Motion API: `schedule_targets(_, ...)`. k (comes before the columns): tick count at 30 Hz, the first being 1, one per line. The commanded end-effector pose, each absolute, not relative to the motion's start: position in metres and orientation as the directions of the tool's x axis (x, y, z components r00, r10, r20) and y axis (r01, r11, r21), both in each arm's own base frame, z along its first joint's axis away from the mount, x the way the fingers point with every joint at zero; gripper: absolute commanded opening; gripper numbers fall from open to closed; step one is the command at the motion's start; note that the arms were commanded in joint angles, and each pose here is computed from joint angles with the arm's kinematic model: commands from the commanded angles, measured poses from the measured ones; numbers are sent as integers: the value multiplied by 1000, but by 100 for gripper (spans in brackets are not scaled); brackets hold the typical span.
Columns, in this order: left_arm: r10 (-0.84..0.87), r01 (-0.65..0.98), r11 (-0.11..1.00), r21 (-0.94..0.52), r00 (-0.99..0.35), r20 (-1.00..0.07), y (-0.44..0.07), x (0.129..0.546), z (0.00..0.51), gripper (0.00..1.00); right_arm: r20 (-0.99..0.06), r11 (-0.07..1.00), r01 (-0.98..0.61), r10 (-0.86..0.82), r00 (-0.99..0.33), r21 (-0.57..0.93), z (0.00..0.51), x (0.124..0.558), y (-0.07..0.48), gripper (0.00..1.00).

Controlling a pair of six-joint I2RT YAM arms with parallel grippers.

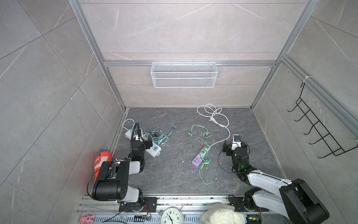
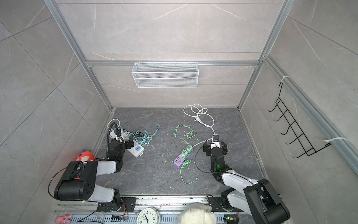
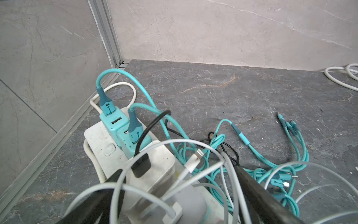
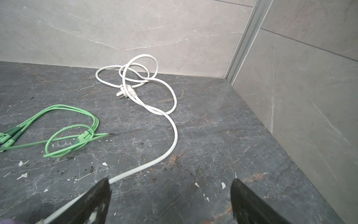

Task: Insert the plug
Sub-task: 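Open the right gripper and lift it away from the plugged charger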

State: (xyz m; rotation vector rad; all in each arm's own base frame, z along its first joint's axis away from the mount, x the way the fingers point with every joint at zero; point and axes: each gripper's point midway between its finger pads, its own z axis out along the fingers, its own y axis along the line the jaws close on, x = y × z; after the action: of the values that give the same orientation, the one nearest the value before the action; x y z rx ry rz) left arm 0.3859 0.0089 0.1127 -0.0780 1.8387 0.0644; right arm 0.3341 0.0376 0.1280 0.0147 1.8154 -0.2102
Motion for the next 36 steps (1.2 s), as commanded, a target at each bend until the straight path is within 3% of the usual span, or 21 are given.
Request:
schedule_targets(1,-13,-216,974,67,-348,-938,37,379,90,89,-973,980,141,-107,-206,-138,136,346,31,97)
schedule_targets(3,-16,-215,974,65,-353,-935,36,379,89,91,-970,980,142,-103,-220,-136,134,350,28,97)
schedule_targets(4,-16,-218,974,66,-354,-935,37,379,89,100,-970,982,142,-93,-225,-128,133,353,26,97)
schedule_targets(10,-4,-204,976,70,-343,-939,34,378,90,100,-963,988,18,-142,-231,-151,115,375,43,97)
schedule_targets(12,6,-189,979,75,-340,-941,31,377,90,100,-950,996,42,-63,-306,-80,102,375,27,99)
schedule_targets(14,15,-181,980,79,-331,-943,29,376,91,100,-968,992,91,-58,-245,-83,103,382,17,99)
schedule_targets(16,30,-164,983,86,-316,-948,25,373,92,100,-937,993,88,-49,-345,-84,93,382,19,99)
schedule_targets(19,56,-132,987,97,-284,-957,17,369,95,100,-949,991,109,-43,-312,-81,96,384,14,99)
schedule_targets(24,57,-131,986,99,-290,-955,17,369,94,100,-957,993,-74,-109,-268,-92,99,377,43,99)
schedule_targets(28,55,-134,986,98,-297,-953,17,370,93,100,-954,996,24,-78,-290,-89,98,381,27,99)
schedule_targets(36,85,-91,990,111,-256,-963,8,364,97,100,-947,995,45,-72,-314,-90,96,383,24,99)
